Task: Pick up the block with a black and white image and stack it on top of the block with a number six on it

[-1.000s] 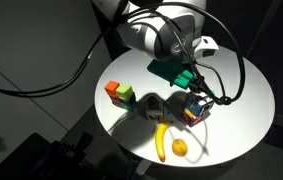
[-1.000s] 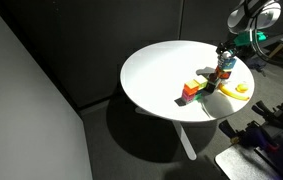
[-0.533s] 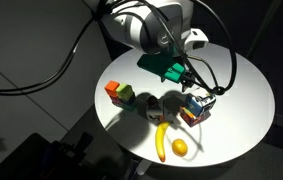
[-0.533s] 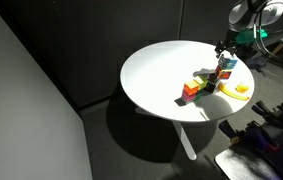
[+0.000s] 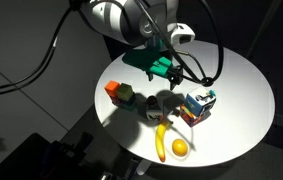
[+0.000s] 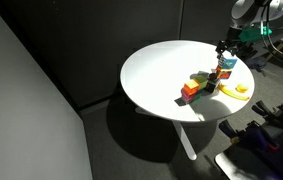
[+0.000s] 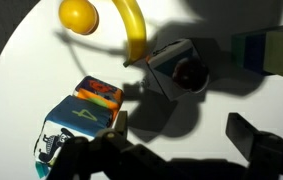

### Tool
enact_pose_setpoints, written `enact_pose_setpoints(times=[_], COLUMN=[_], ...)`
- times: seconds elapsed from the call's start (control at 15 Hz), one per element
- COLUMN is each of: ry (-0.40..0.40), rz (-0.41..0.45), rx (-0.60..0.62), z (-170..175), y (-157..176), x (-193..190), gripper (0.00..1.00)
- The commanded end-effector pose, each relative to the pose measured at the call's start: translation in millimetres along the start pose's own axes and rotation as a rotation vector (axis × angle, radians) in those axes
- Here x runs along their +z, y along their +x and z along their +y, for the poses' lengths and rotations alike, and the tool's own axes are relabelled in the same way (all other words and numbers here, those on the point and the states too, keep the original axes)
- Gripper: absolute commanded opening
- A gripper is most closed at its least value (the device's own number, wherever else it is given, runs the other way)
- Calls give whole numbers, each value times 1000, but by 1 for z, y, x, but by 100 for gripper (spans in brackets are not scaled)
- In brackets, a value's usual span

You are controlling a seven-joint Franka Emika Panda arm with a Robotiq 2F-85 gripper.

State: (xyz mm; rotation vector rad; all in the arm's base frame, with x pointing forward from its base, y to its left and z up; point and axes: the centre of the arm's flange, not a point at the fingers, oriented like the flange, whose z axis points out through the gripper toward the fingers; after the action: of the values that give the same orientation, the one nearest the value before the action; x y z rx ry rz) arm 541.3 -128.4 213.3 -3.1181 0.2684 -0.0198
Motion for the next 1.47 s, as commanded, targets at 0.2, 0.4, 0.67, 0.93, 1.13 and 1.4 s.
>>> enact_pose_setpoints(times=[0.2,0.4,0.67,0.93,1.13,1.4], ry=[-12,-26,-42,-52,-56,-41], rz=[-76,-92,-75,-19,9,-5], rx=[-33,-41,-60,-78,-86,-97], z=[-20,-27,-32,-34,-35,-34], y=[-30,-39,-49,-58,-63,-55], x=[-30,-40,-55,-67,-73,-67], gripper=[100,100,100,100,100,100])
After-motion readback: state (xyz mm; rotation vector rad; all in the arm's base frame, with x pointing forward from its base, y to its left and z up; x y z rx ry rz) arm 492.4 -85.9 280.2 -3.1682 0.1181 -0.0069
